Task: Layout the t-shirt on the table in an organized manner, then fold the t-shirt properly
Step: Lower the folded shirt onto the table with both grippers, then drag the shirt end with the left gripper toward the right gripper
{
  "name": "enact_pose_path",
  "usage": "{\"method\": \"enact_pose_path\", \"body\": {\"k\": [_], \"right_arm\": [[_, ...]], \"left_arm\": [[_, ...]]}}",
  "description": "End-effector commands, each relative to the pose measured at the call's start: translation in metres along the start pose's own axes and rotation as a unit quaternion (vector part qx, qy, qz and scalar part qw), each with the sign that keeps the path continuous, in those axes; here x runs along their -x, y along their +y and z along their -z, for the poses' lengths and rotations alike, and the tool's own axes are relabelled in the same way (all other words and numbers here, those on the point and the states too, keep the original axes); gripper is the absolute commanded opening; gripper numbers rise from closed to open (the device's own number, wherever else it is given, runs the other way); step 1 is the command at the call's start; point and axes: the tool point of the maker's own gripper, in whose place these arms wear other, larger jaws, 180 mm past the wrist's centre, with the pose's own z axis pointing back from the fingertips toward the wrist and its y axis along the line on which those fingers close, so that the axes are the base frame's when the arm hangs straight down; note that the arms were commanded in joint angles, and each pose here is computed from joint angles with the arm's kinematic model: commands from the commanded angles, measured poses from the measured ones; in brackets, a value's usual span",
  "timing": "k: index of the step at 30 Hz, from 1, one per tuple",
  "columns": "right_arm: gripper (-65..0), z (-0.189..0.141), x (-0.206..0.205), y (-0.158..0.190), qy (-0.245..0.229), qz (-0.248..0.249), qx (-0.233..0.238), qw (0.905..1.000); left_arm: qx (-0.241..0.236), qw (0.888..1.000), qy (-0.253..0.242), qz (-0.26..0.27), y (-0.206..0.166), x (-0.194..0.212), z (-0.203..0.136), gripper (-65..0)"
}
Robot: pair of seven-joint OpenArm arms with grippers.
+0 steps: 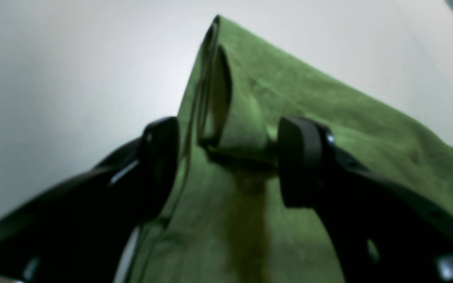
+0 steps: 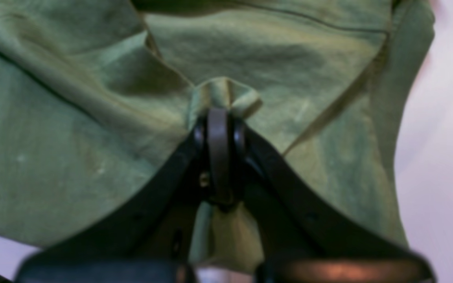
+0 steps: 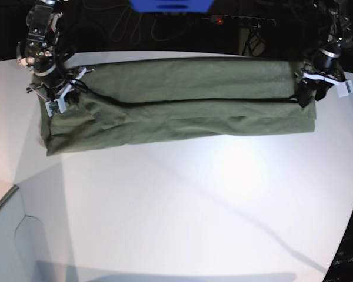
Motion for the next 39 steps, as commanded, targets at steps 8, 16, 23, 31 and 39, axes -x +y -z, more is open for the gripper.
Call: {"method": "enact_pose_path", "body": {"k": [8,16,23,31,39], "right_arm": [[-65.0,-0.002,0.025,0.002,0.059,-0.019,-0.002,0.9981],[-65.0,-0.001,0.026,0.003,0.06,-0.018,-0.003,0.998],[-65.0,-0.001,0.026,0.003,0.06,-0.018,-0.003,0.998],[-65.0,0.003,0.014,-0.002,0.048,-0.016,0.002,0.9987],[-65.0,0.003,0.013,-0.003,0.048,-0.02,0.001,0.9987]], "left_arm": [[-0.01,1.0,0.002,-0.001,0.01,0.0,-0.002,-26.8],[-0.02,0.999,0.017,-0.022,0.01,0.021,0.0,-33.7],[-0.016,1.0,0.005,-0.025,0.006,0.012,0.008,-60.0],[0.007,0.999,-0.029,-0.016,-0.009,-0.018,0.019,-64.7],[0.077,0.987,-0.141,0.021,-0.072,-0.098,0.015,-64.7]]}}
